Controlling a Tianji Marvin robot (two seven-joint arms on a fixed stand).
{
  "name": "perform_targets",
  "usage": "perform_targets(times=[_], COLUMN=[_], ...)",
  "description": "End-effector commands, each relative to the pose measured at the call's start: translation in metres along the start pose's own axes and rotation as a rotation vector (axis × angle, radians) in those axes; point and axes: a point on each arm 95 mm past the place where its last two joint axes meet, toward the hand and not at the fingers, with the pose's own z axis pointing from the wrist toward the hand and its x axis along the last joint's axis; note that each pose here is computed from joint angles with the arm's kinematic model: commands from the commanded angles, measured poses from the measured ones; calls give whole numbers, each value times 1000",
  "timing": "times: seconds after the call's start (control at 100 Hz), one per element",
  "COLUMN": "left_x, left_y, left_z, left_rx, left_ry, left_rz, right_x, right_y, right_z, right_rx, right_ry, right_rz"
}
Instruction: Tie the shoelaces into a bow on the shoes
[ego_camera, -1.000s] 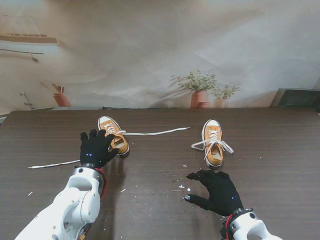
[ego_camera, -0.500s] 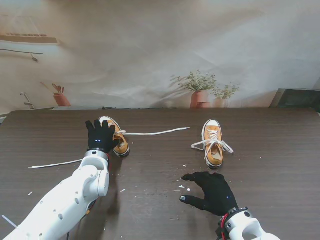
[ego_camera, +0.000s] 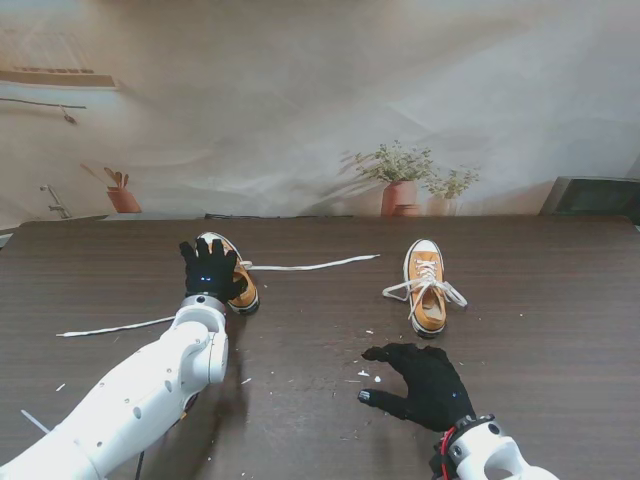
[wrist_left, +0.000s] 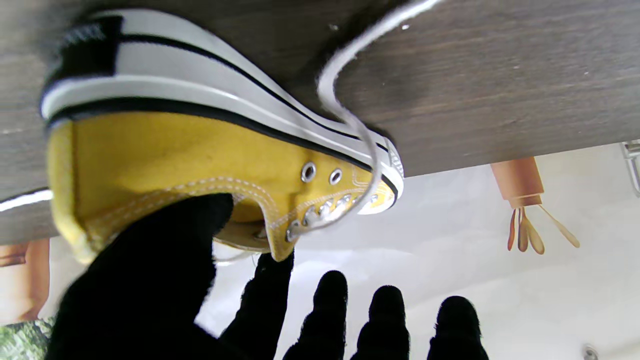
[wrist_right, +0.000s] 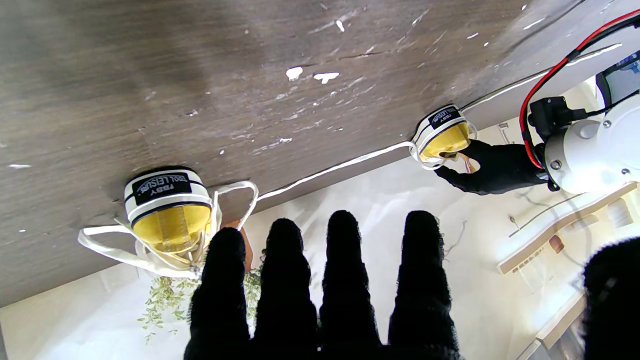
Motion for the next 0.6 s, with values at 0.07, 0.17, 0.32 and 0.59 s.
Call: perform_targets(times=[0.07, 0.17, 0.32, 0.59], left_x=[4, 7, 9, 6], left_y=[1, 4, 9, 19], left_z=[6, 9, 16, 23], left_rx=[-16, -19, -20, -13], left_ry=[-1, -2, -12, -64], left_rz=[24, 44, 89, 101], right_x=[3, 4, 6, 8], right_y=[-2, -1, 1, 1], right_z=[-3, -4, -6, -5], right_rx=[3, -12, -19, -15], right_ry=[13, 20, 21, 16], right_rz=[35, 44, 52, 64])
